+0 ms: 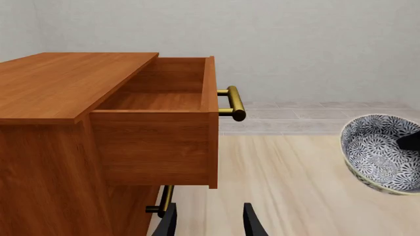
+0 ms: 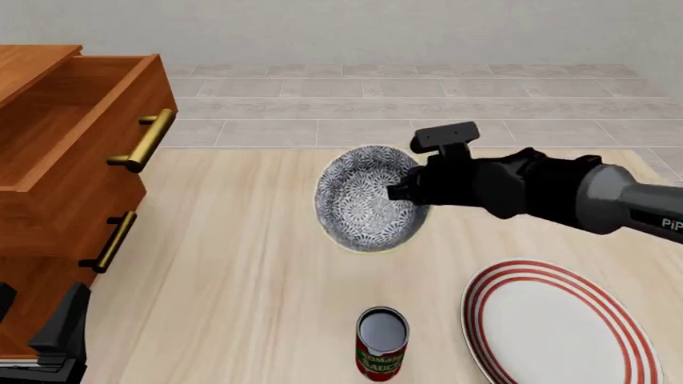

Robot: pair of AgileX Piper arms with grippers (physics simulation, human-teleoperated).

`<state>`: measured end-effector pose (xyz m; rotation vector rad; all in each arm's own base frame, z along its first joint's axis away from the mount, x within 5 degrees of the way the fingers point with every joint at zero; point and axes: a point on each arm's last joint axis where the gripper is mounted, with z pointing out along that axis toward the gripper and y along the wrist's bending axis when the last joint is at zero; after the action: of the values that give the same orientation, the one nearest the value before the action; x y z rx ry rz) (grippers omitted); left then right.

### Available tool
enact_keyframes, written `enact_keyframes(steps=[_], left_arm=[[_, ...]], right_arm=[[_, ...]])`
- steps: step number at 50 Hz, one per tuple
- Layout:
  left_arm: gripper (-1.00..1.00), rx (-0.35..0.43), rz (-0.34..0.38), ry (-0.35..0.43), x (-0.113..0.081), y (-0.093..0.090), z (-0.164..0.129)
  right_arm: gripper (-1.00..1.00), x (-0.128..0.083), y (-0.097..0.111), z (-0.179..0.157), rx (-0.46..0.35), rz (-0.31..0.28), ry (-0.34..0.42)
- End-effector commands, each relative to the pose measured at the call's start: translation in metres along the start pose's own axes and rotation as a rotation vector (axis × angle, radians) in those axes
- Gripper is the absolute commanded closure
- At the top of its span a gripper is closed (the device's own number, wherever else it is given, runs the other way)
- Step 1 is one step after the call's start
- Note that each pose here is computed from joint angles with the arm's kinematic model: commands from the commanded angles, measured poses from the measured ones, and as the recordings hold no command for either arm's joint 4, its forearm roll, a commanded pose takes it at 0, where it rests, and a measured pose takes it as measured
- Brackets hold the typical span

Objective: Put the bowl on the plate.

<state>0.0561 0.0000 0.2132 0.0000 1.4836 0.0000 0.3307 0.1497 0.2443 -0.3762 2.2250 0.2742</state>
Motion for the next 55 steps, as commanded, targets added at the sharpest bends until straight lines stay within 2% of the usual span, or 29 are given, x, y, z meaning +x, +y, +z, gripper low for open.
enact_keyframes(steps=[1,6,11,29,55], left_arm=[[-1.0,0.0,0.0,0.0,0.0,0.0,0.0],[-1.0,0.0,0.0,0.0,0.0,0.0,0.0],[-1.0,0.0,0.0,0.0,0.0,0.0,0.0],[-1.0,0.0,0.0,0.0,0.0,0.0,0.0],[-1.0,0.0,0.0,0.0,0.0,0.0,0.0]], right_arm=[[1.0,0.005,-0.02,-0.026,0.041,0.056,-0.027],[1.0,0.01,-0.032,-0.04,0.07,0.079,-0.035],[1.0,0.025,-0.045,-0.057,0.106,0.116,-0.035],[1.0,0.064,-0.072,-0.108,0.21,0.214,-0.057],[1.0,0.102,-0.084,-0.152,0.309,0.299,-0.073]])
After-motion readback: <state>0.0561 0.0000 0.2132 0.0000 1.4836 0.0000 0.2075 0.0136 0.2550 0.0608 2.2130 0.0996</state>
